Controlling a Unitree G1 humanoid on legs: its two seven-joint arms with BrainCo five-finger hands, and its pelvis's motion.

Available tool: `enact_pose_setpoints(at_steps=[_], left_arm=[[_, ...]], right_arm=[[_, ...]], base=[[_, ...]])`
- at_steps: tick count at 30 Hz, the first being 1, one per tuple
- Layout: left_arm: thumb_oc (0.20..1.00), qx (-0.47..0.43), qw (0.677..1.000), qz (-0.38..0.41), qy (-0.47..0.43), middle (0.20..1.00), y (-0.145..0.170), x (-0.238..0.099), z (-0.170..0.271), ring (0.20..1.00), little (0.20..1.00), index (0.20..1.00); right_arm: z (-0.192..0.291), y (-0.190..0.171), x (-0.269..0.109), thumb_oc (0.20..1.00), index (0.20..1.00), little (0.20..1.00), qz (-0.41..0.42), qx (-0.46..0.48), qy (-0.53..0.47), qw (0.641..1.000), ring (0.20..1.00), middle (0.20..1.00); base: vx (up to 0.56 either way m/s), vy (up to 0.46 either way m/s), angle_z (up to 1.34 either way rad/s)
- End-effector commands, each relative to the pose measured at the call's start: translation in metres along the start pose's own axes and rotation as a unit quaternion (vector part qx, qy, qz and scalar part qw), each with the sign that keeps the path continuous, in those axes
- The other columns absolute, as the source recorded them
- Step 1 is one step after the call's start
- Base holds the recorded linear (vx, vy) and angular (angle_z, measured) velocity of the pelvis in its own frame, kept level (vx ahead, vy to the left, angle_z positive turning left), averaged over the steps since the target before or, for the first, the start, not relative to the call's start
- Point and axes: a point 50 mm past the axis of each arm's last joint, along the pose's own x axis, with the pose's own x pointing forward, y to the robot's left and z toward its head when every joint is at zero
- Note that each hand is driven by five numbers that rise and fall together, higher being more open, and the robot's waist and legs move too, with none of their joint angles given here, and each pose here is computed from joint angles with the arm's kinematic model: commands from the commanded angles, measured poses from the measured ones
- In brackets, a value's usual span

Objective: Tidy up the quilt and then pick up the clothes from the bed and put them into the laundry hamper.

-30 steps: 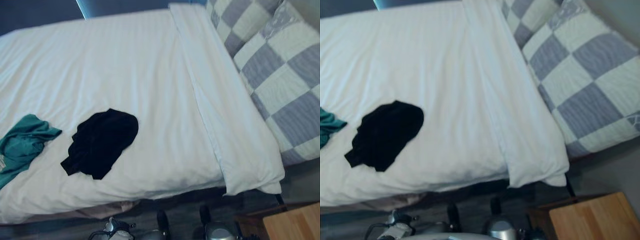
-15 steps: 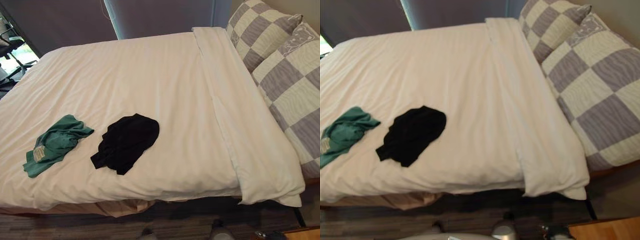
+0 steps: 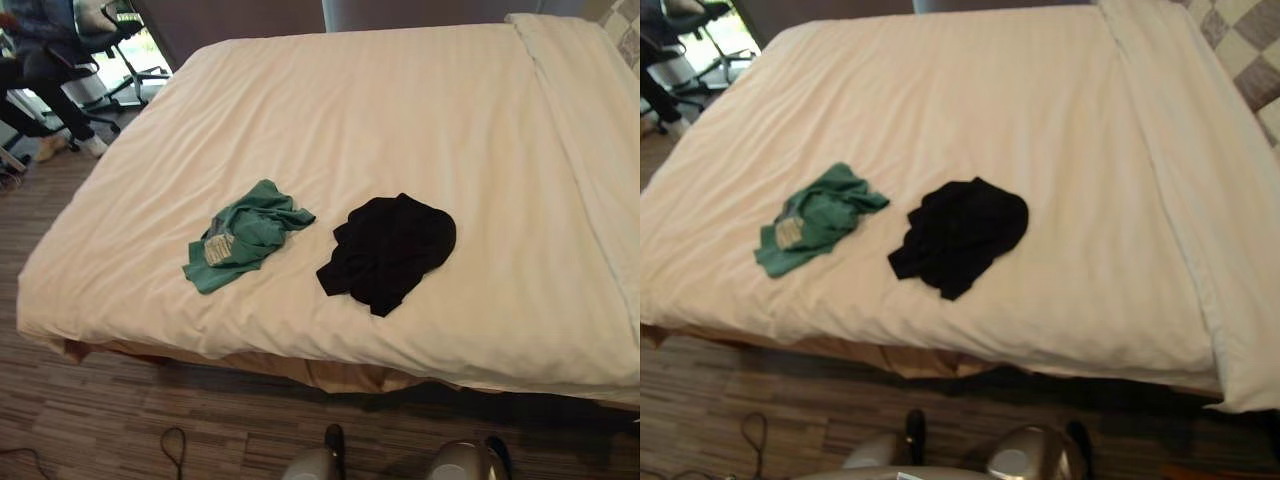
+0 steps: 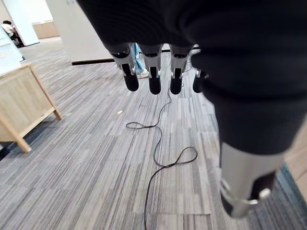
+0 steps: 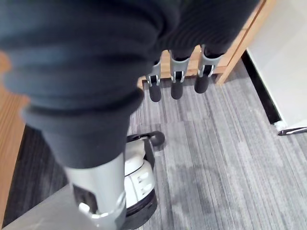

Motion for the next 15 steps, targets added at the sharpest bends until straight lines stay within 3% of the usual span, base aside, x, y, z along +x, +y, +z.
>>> enact_pose_setpoints(at_steps=[1,7,10,15], left_arm=[[1.000,0.066,0.997,0.012,-0.024,1.000,0.027,0.012,0.009,1.000,1.000,1.000],[1.000,0.072,0.997,0.002,-0.032,1.000,0.023,0.011,0.015,1.000,1.000,1.000],[1.000,0.067,0.997,0.000,-0.040,1.000,0.019,0.009,0.020,1.000,1.000,1.000],[1.000,0.069,0.996,-0.001,-0.055,1.000,0.015,0.007,0.029,1.000,1.000,1.000]], right_arm=[[0.034,-0.008,-0.001,1.000,1.000,1.000,-0.029,0.030,-0.061,0.997,1.000,1.000],[0.038,0.000,-0.003,1.000,1.000,1.000,-0.006,0.002,-0.073,0.997,1.000,1.000],[0.036,0.000,-0.003,1.000,1.000,1.000,-0.001,-0.011,-0.075,0.997,1.000,1.000],[0.031,0.001,-0.003,1.000,1.000,1.000,0.007,-0.023,-0.072,0.997,1.000,1.000]], base=[[0.26,0.515,-0.22],[0.13,0.177,-0.31],[0.14,0.172,-0.91],[0.02,0.021,0.22]])
